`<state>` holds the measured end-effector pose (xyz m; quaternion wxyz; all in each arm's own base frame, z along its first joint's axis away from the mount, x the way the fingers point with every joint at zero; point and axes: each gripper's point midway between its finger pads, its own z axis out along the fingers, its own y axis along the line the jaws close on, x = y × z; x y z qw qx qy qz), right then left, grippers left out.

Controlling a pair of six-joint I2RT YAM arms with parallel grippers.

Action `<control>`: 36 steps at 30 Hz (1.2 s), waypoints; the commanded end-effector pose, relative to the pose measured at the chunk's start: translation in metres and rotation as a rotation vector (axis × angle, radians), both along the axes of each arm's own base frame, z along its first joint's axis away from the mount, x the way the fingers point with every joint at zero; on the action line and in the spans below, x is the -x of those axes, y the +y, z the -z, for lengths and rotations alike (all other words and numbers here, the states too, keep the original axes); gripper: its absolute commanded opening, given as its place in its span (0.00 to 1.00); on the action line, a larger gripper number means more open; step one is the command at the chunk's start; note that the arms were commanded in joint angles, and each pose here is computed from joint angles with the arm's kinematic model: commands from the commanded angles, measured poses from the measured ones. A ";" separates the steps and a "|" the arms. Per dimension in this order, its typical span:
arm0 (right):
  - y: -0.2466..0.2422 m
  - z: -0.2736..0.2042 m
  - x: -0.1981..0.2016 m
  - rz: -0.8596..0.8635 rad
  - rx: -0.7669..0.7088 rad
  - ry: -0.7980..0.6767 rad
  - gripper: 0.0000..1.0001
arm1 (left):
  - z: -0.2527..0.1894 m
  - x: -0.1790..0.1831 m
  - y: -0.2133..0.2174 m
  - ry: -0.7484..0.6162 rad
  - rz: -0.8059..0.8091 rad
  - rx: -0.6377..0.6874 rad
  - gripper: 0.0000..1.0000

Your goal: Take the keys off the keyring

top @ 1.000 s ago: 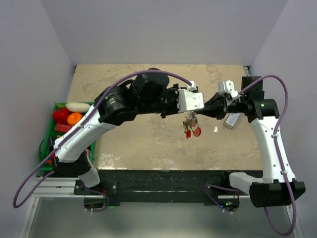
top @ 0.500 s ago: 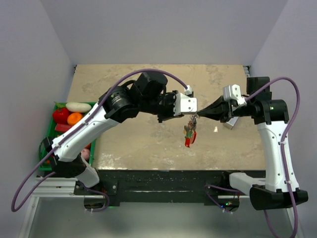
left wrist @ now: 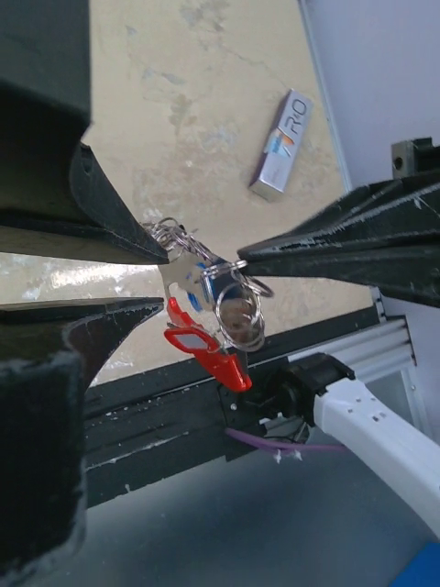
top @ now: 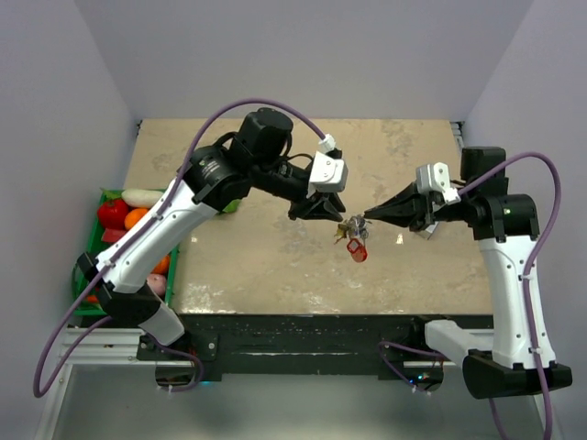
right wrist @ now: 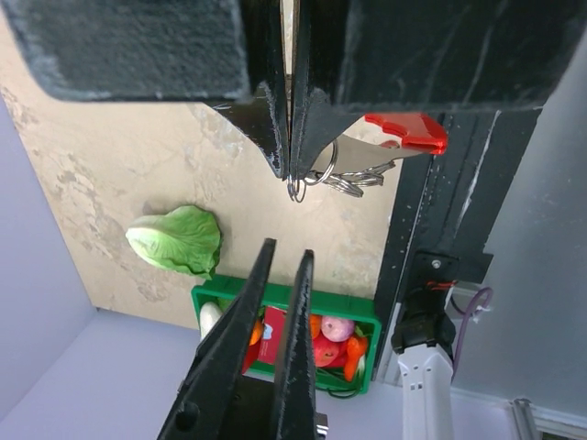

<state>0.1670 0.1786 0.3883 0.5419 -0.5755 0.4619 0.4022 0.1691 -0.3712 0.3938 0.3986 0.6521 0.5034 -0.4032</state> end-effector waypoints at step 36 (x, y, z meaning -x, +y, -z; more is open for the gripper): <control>0.005 -0.025 0.026 -0.112 -0.107 -0.054 0.00 | -0.007 0.006 -0.026 0.123 0.078 0.053 0.00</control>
